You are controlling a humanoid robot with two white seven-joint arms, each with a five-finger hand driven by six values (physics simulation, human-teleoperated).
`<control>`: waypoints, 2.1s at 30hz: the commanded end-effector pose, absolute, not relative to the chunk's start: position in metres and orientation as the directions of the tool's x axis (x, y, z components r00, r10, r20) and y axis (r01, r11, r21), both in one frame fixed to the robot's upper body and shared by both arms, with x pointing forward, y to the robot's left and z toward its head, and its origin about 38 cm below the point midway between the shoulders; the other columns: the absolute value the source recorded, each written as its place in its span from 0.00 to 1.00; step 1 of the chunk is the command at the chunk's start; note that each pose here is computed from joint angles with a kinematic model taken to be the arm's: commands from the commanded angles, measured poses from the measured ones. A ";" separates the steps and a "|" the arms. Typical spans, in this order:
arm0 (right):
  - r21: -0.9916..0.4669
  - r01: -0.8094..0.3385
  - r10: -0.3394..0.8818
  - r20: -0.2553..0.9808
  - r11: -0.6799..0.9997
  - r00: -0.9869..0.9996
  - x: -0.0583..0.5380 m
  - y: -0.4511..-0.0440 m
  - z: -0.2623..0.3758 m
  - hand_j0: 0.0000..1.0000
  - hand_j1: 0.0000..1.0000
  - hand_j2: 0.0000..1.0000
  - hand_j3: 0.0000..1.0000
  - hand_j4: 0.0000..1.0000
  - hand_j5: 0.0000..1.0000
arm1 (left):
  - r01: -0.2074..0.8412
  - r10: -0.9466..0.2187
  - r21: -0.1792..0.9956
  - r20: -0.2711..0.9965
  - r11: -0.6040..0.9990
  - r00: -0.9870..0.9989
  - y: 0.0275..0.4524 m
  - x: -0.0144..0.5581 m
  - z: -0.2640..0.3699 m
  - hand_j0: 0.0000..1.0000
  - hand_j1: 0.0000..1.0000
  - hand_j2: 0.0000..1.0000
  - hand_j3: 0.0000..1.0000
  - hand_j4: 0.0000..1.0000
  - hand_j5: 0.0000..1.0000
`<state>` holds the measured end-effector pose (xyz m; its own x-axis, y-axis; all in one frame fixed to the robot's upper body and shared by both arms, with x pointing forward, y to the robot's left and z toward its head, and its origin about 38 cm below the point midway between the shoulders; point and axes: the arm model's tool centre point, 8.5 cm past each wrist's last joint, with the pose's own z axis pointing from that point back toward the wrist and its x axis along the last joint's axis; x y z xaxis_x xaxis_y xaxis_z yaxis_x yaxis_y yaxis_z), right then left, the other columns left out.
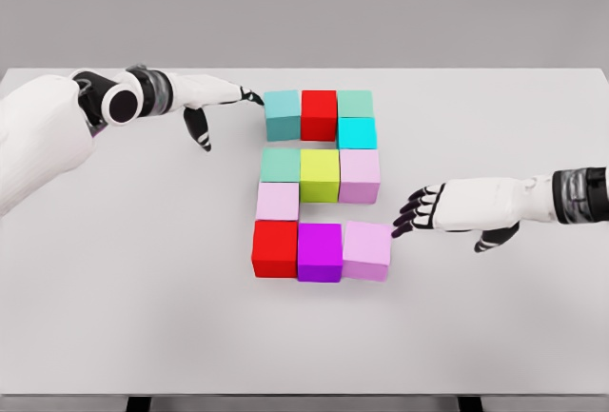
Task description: Assemble the squares on the desktop into the number 2
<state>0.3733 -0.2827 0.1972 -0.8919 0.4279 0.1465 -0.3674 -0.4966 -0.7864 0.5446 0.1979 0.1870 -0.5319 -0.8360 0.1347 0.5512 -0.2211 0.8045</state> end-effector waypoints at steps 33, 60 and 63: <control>-0.765 -0.374 0.408 0.160 -0.525 -0.899 0.353 -0.291 0.209 1.00 1.00 1.00 1.00 1.00 1.00 | 0.530 -0.856 0.830 0.137 -0.175 -0.498 0.224 0.555 0.207 1.00 1.00 1.00 1.00 1.00 1.00; -0.772 -0.362 0.370 0.177 -0.522 -0.912 0.351 -0.276 0.204 1.00 1.00 1.00 1.00 1.00 1.00 | 0.517 -0.824 0.830 0.137 -0.207 -0.550 0.231 0.550 0.206 1.00 1.00 1.00 1.00 1.00 1.00; -0.773 -0.362 0.369 0.178 -0.522 -0.912 0.351 -0.275 0.204 1.00 1.00 1.00 1.00 1.00 1.00 | 0.517 -0.824 0.830 0.137 -0.207 -0.550 0.231 0.550 0.206 1.00 1.00 1.00 1.00 1.00 1.00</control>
